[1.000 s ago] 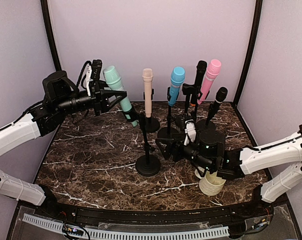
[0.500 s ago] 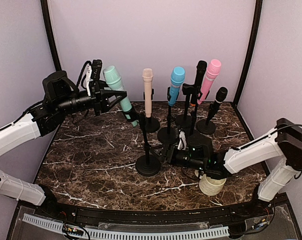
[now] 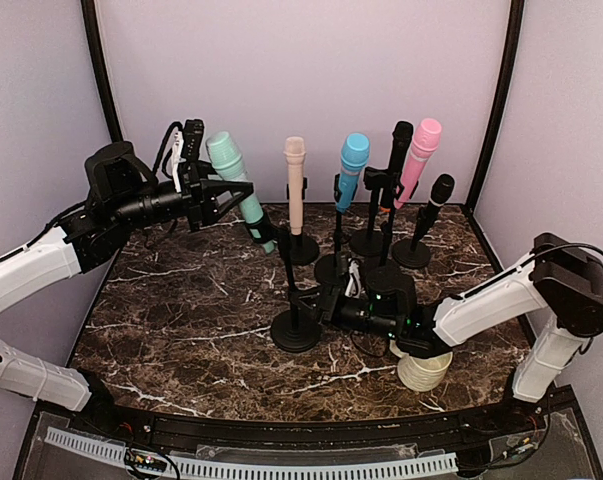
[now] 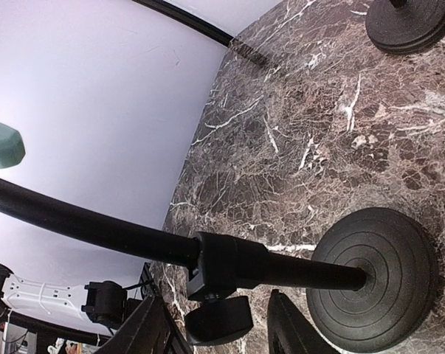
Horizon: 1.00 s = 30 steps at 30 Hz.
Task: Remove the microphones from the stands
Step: Unscrew the knob on the stand of the microphone stand.
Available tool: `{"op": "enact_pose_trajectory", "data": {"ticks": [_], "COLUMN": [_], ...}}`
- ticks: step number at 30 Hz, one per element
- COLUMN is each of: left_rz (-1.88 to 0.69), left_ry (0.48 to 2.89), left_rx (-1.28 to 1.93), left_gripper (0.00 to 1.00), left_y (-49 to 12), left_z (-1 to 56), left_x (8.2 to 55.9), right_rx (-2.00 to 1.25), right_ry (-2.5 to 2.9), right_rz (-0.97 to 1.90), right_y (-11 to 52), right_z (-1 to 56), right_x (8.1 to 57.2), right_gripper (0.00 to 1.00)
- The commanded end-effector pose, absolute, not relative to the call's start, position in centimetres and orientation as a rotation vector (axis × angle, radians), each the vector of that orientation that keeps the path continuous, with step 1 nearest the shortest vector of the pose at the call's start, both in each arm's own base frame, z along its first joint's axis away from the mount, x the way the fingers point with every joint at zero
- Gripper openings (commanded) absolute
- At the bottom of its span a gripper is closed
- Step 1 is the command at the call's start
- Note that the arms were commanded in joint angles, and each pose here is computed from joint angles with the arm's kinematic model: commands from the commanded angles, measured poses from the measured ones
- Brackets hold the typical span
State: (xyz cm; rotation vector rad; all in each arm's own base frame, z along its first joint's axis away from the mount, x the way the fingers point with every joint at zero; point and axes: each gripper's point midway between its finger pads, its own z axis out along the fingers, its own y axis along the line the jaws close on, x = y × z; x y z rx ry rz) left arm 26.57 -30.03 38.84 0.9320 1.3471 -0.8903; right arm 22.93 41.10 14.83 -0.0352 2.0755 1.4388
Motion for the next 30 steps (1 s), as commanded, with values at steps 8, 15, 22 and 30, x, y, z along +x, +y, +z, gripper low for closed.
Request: {"op": "enact_pose_trajectory", "data": {"ticks": [8, 15, 22, 30], "left_rz": [-0.813, -0.809, -0.809, -0.805], "left_ry": [1.541, 1.542, 1.542, 1.546], "left_rx": [1.009, 1.009, 1.011, 1.012], "left_gripper": [0.22, 0.22, 0.22, 0.22], "left_y": [-29.7, -29.7, -29.7, -29.8], "left_z": [32.3, 32.3, 32.2, 32.1], "left_x": [27.3, 27.3, 27.2, 27.3], "right_rx": [0.002, -0.012, -0.073, -0.371], "right_ry": [1.952, 1.946, 1.915, 1.874], "right_rz": [1.415, 1.415, 1.386, 1.089], "right_y": [40.9, 40.8, 40.5, 40.3], "right_z": [17.4, 17.7, 18.1, 17.7], "right_x": [24.7, 24.6, 24.3, 23.4], "right_gripper": [0.37, 0.26, 0.15, 0.04]}}
